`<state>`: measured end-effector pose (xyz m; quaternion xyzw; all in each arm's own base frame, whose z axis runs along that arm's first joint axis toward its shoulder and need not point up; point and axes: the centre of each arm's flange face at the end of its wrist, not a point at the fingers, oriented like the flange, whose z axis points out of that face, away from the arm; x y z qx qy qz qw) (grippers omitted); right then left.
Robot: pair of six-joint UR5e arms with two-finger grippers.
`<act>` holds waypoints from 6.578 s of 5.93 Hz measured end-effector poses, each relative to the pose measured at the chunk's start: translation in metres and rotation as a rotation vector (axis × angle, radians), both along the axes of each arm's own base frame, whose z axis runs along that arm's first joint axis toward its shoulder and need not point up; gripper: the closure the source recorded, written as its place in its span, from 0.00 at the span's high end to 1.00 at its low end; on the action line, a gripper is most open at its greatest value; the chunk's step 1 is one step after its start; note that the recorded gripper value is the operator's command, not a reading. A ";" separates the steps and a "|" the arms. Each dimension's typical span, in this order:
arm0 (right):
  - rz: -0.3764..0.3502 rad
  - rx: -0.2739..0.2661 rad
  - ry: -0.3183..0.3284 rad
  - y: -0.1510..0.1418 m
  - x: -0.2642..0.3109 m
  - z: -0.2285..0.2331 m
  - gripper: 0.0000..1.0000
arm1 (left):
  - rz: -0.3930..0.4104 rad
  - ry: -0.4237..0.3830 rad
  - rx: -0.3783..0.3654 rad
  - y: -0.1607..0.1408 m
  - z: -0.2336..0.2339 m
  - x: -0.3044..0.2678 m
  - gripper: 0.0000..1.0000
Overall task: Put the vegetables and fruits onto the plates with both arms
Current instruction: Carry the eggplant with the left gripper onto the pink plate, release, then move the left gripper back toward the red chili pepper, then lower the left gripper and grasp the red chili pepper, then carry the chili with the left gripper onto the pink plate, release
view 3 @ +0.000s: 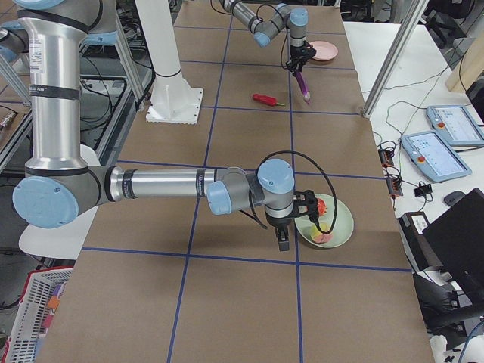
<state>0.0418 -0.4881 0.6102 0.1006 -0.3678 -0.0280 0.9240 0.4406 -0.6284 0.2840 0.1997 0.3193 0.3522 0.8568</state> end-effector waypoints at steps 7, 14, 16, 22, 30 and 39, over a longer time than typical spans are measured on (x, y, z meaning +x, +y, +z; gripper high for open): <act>-0.004 0.007 0.000 -0.003 -0.002 -0.003 1.00 | -0.632 0.220 -0.674 -0.102 0.252 -0.257 0.99; -0.003 0.009 0.000 -0.006 -0.002 -0.006 1.00 | -0.448 0.384 -0.523 -0.057 0.125 -0.174 1.00; -0.003 0.008 -0.001 -0.006 -0.002 -0.005 1.00 | -0.415 0.422 -0.623 -0.010 0.044 -0.054 1.00; -0.003 0.004 0.001 -0.005 -0.002 -0.004 1.00 | -0.542 0.200 -0.517 0.121 -0.093 0.178 0.88; -0.004 0.004 0.001 -0.005 -0.002 -0.004 1.00 | -0.547 0.082 -0.540 0.145 -0.080 0.169 0.00; -0.009 0.007 0.003 -0.008 -0.005 -0.005 1.00 | -0.445 -0.099 -0.471 -0.152 0.130 -0.159 1.00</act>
